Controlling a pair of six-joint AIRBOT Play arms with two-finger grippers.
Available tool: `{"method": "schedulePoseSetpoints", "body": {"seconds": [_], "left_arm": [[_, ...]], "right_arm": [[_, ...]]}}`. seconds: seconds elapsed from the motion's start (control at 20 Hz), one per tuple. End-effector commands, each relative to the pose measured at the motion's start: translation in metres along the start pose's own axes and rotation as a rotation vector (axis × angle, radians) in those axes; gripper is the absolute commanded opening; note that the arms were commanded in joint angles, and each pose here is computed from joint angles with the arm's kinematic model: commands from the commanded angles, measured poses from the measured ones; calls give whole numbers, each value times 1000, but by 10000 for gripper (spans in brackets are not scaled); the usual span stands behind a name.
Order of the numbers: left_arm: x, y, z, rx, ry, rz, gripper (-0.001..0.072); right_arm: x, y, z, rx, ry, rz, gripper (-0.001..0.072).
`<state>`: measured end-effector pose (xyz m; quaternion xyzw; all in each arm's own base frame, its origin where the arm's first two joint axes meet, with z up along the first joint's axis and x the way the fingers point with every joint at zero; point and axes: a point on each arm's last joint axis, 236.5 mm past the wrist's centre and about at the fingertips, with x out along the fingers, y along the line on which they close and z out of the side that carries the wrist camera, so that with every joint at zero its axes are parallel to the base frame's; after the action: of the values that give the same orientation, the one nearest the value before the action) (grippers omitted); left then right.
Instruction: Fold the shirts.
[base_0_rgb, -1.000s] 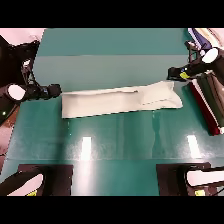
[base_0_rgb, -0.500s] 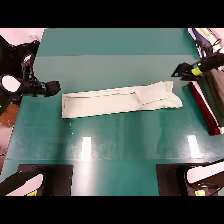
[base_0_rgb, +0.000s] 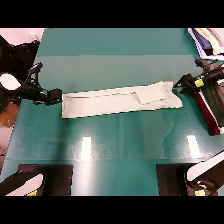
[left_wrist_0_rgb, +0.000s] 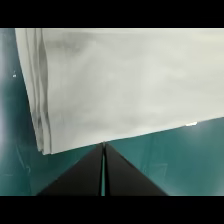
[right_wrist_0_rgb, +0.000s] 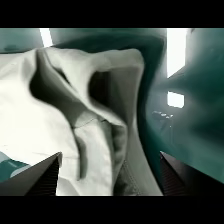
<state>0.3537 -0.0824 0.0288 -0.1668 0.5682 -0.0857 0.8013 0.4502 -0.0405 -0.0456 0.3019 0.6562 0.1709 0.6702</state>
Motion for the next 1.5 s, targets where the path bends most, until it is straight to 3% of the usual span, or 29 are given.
{"method": "schedulePoseSetpoints", "body": {"seconds": [0.0, 0.3, 0.4, 0.45, 0.6, 0.65, 0.9, 1.45], "left_arm": [[2, -15, -9, 31, 31, -30, 27], [9, -45, -8, 105, 0, -63, 27], [11, -52, -11, 119, 2, -71, 27], [11, -55, -13, 126, 6, -76, 26], [14, -68, -16, 158, 2, -91, 27], [15, -75, -13, 168, -17, -100, 26], [23, -123, 12, 194, -154, -177, 26], [167, -236, 3, 338, 79, -248, 26]], "right_arm": [[24, 5, -7, -7, 74, 82, 705], [49, 25, -14, -55, 133, 85, 691], [57, 35, -16, -78, 151, 82, 610], [61, 40, -17, -90, 160, 81, 502], [69, 51, -22, -158, 180, 86, 57], [69, 53, -22, -171, 181, 86, 19], [35, 102, -13, -239, 67, 149, 17], [-43, 285, -55, -526, -192, 237, 15]]}}
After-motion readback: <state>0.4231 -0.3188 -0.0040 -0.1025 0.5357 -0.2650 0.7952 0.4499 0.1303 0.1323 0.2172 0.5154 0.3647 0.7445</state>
